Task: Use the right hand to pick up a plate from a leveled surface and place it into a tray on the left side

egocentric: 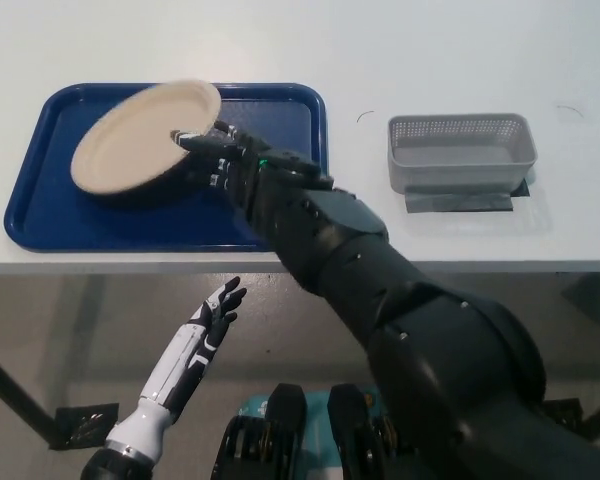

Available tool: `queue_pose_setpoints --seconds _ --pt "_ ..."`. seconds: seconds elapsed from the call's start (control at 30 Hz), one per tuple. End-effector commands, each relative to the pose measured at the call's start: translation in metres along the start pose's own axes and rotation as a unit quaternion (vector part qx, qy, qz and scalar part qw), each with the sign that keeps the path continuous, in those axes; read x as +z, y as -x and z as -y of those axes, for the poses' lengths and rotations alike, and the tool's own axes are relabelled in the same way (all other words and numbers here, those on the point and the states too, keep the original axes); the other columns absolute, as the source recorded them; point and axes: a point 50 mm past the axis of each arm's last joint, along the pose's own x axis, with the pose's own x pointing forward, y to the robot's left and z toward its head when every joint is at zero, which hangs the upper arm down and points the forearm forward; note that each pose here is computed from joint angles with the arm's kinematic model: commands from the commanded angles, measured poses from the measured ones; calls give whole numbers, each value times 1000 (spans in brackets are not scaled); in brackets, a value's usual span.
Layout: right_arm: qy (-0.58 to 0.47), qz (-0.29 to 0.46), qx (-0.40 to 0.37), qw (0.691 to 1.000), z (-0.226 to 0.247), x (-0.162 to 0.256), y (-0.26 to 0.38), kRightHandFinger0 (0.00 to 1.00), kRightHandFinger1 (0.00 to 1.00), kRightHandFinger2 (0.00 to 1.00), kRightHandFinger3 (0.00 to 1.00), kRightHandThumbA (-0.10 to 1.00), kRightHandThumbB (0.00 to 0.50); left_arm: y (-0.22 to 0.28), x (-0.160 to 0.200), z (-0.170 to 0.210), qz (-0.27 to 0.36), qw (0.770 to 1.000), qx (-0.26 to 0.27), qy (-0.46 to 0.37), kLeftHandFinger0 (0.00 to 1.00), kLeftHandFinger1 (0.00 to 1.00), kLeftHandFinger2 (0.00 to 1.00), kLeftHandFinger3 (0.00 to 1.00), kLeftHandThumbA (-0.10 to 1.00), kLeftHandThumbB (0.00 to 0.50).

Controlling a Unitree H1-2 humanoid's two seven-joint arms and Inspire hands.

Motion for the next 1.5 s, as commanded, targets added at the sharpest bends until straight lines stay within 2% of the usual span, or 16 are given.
queue_pose_setpoints --seconds 0.0,0.2,0.3,0.33,0.47,0.73,0.83,0.87,0.9,0.93,1.07,1.23,1.3,1.33,1.4,1.47 --pt "88 56 55 993 -36 57 16 1000 1000 1000 1000 1000 463 -7 13 -4 22 1000 -11 -12 1000 1000 1000 1000 1000 247" --pt "54 84 46 994 -28 77 20 1000 1000 1000 1000 1000 499 -8 12 -3 19 1000 -14 -14 1000 1000 1000 1000 1000 250" --pt "50 127 58 989 -16 101 28 1000 1000 1000 1000 1000 446 -7 12 -4 20 1000 -13 -12 1000 1000 1000 1000 1000 238" --pt "43 133 56 989 -9 109 35 1000 1000 1000 1000 1000 484 -8 12 -3 20 1000 -14 -12 1000 1000 1000 1000 1000 237" --pt "12 201 113 973 13 127 79 1000 1000 1000 1000 1000 499 -7 11 -5 19 1000 -15 -10 1000 1000 1000 1000 1000 233" --pt "-35 331 212 919 56 117 221 1000 1000 1000 1000 960 420 -4 4 -3 15 1000 -15 -5 1000 1000 1000 1000 1000 242" --pt "-7 399 263 879 67 99 285 1000 1000 1000 1000 923 488 -2 0 -1 13 1000 -12 -3 1000 1000 1000 1000 1000 230" --pt "30 430 278 859 72 90 309 1000 1000 1000 1000 1000 485 -1 -2 -1 10 1000 -11 -1 1000 1000 1000 1000 1000 223" --pt "61 458 291 838 76 82 328 1000 1000 1000 1000 1000 494 -2 -1 -1 10 1000 -11 -1 1000 1000 1000 1000 1000 216" --pt "88 483 297 819 79 73 340 1000 1000 1000 1000 1000 459 -2 -1 0 9 1000 -10 -1 1000 1000 1000 1000 1000 215" --pt "218 607 255 720 88 24 376 1000 1000 1000 1000 1000 480 1 -4 4 3 1000 -11 2 1000 1000 1000 1000 1000 214" --pt "266 682 241 637 103 -16 393 1000 1000 1000 1000 951 500 6 -8 8 0 1000 -9 8 1000 1000 1000 1000 1000 208" --pt "260 721 218 603 102 -35 399 1000 1000 1000 1000 1000 419 6 -9 9 1 1000 -6 10 1000 1000 1000 1000 1000 204" --pt "253 741 198 590 98 -41 401 1000 1000 1000 1000 1000 427 6 -9 9 0 1000 -5 12 1000 1000 1000 1000 1000 199" --pt "252 750 154 592 95 -57 402 1000 1000 1000 1000 1000 377 6 -10 11 1 1000 -6 13 1000 1000 1000 1000 1000 189" --pt "208 747 189 603 93 -68 404 1000 1000 1000 1000 1000 358 7 -11 13 0 1000 -7 11 1000 1000 1000 1000 1000 189"
